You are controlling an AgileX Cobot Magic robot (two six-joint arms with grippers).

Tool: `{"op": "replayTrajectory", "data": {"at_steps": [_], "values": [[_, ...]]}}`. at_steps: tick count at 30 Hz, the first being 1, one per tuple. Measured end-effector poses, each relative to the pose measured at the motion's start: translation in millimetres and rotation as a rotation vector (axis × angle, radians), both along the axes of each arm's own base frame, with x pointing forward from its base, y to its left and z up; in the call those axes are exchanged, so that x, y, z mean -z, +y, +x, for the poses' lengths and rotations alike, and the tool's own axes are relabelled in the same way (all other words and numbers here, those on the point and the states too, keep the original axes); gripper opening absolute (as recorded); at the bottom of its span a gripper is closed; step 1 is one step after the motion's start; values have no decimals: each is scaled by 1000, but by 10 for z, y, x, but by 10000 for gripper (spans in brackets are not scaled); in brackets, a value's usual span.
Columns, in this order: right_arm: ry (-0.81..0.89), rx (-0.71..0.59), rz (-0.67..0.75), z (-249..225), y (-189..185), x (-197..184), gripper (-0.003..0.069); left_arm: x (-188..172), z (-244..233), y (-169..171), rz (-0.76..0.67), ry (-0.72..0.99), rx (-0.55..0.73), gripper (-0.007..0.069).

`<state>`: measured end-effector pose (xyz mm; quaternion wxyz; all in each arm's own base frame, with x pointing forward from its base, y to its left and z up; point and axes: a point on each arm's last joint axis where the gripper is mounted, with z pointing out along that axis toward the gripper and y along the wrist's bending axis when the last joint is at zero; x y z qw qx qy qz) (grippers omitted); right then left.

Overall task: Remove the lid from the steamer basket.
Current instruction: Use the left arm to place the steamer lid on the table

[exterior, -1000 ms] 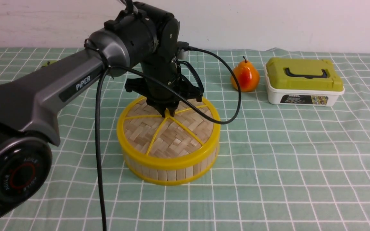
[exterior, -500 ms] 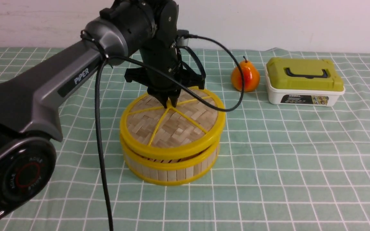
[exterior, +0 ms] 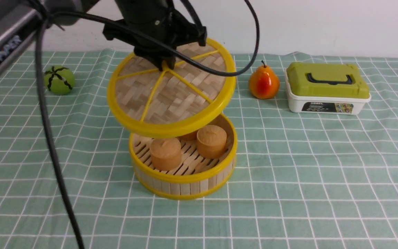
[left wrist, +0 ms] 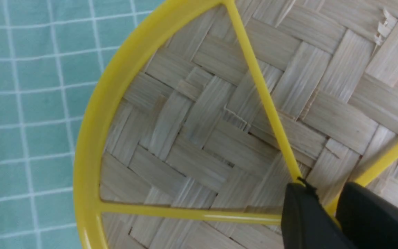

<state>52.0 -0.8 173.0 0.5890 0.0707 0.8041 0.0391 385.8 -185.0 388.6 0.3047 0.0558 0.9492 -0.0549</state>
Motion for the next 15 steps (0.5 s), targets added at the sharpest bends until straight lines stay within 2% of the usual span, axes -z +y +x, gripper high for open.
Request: {"op": "replayTrajectory", "data": {"at_steps": [6,11,13,14,15], "values": [[0,0,0,0,0,0,242,114,-514,674,75,122,-102,113],[0,0,0,0,0,0,242,590,-765,1148,71,255,-292,113],[0,0,0,0,0,0,242,846,-762,1268,50,264,-382,113],[0,0,0,0,0,0,242,896,-750,1280,45,255,-392,113],[0,0,0,0,0,0,242,1094,-743,1319,50,258,-419,113]]}}
